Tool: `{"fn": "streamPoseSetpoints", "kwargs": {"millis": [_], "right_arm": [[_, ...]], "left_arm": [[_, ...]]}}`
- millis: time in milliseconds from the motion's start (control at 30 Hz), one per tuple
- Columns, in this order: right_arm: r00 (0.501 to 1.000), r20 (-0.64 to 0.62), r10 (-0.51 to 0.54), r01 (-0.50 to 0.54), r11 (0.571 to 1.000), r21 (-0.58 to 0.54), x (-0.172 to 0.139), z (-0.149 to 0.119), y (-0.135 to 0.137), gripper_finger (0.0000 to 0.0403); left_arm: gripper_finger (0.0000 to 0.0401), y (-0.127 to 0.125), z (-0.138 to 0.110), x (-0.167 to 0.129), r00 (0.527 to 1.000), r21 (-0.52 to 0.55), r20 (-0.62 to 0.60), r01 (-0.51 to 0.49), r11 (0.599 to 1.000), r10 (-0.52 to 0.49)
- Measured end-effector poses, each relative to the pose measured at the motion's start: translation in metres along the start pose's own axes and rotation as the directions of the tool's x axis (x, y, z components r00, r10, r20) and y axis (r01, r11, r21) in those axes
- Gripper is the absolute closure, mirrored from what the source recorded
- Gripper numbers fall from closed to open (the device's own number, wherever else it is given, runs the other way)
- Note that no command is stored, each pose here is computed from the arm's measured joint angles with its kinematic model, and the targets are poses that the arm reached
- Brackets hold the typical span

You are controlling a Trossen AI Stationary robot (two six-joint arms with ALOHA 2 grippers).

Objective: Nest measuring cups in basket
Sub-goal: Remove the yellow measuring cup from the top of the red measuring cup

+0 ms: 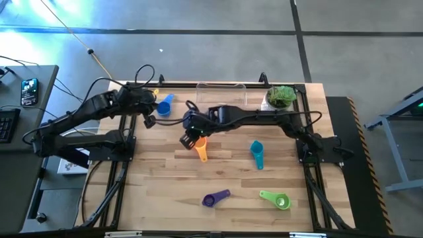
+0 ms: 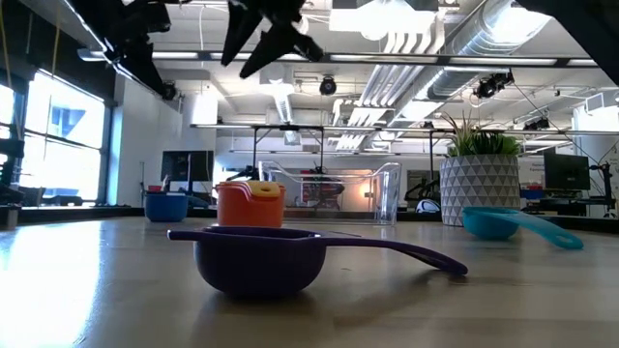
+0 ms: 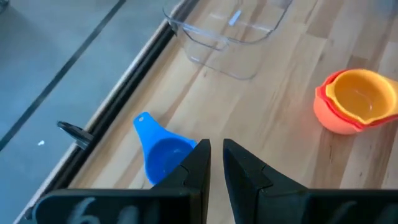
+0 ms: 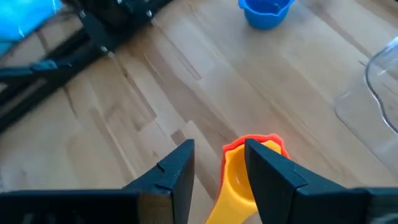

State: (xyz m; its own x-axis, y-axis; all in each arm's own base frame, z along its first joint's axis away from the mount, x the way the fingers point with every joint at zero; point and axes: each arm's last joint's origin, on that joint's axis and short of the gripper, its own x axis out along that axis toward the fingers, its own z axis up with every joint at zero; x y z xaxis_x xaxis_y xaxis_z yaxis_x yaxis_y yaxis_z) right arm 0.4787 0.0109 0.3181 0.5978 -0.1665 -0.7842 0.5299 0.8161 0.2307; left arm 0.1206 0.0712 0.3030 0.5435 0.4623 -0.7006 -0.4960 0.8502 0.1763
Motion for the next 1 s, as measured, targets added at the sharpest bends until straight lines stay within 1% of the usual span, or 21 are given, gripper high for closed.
{"fn": "streamPoseSetpoints", "kwargs": {"millis": [100, 167, 267, 333, 467, 633, 700, 833, 1000], "right_arm": [[1.000, -0.018, -0.018, 0.018, 0.999, -0.026, 0.013, -0.004, 0.001, 0.0270], [0.998, -0.034, -0.049, 0.048, 0.998, -0.037, 0.020, -0.007, -0.001, 0.0270], [0.997, -0.054, -0.064, 0.060, 0.996, -0.065, 0.030, -0.011, -0.001, 0.0270], [0.996, -0.067, -0.053, 0.048, 0.996, -0.075, 0.037, -0.013, 0.000, 0.0270], [0.988, -0.137, -0.070, 0.058, 0.994, -0.092, 0.053, -0.023, -0.002, 0.0270], [0.981, -0.179, -0.071, 0.038, 0.982, -0.185, 0.068, -0.031, 0.000, 0.0270], [0.979, -0.190, -0.077, 0.028, 0.969, -0.246, 0.072, -0.035, 0.002, 0.0270], [0.977, -0.198, -0.074, 0.005, 0.945, -0.326, 0.075, -0.038, 0.003, 0.0270], [0.976, -0.197, -0.092, 0.022, 0.943, -0.333, 0.083, -0.038, 0.000, 0.0270]], "left_arm": [[0.0366, 0.002, 0.004, -0.004, 1.000, -0.009, 0.018, -0.008, 1.000, 0.008], [0.0366, 0.004, 0.004, -0.006, 1.000, -0.014, 0.023, -0.015, 1.000, 0.016], [0.0366, 0.006, 0.004, -0.009, 0.999, -0.024, 0.030, -0.026, 0.999, 0.027], [0.0366, 0.007, 0.003, -0.009, 0.999, -0.030, 0.026, -0.031, 0.999, 0.032], [0.0366, 0.009, 0.001, -0.010, 0.999, -0.038, 0.012, -0.043, 0.998, 0.044], [0.0366, 0.011, -0.002, -0.012, 0.997, -0.043, -0.012, -0.076, 0.996, 0.076], [0.0366, 0.011, -0.003, -0.012, 0.997, -0.044, -0.016, -0.079, 0.996, 0.079], [0.0366, 0.011, -0.003, -0.014, 0.997, -0.046, -0.010, -0.082, 0.996, 0.082], [0.0366, 0.011, -0.004, -0.015, 0.996, -0.046, -0.007, -0.088, 0.995, 0.088]]}}
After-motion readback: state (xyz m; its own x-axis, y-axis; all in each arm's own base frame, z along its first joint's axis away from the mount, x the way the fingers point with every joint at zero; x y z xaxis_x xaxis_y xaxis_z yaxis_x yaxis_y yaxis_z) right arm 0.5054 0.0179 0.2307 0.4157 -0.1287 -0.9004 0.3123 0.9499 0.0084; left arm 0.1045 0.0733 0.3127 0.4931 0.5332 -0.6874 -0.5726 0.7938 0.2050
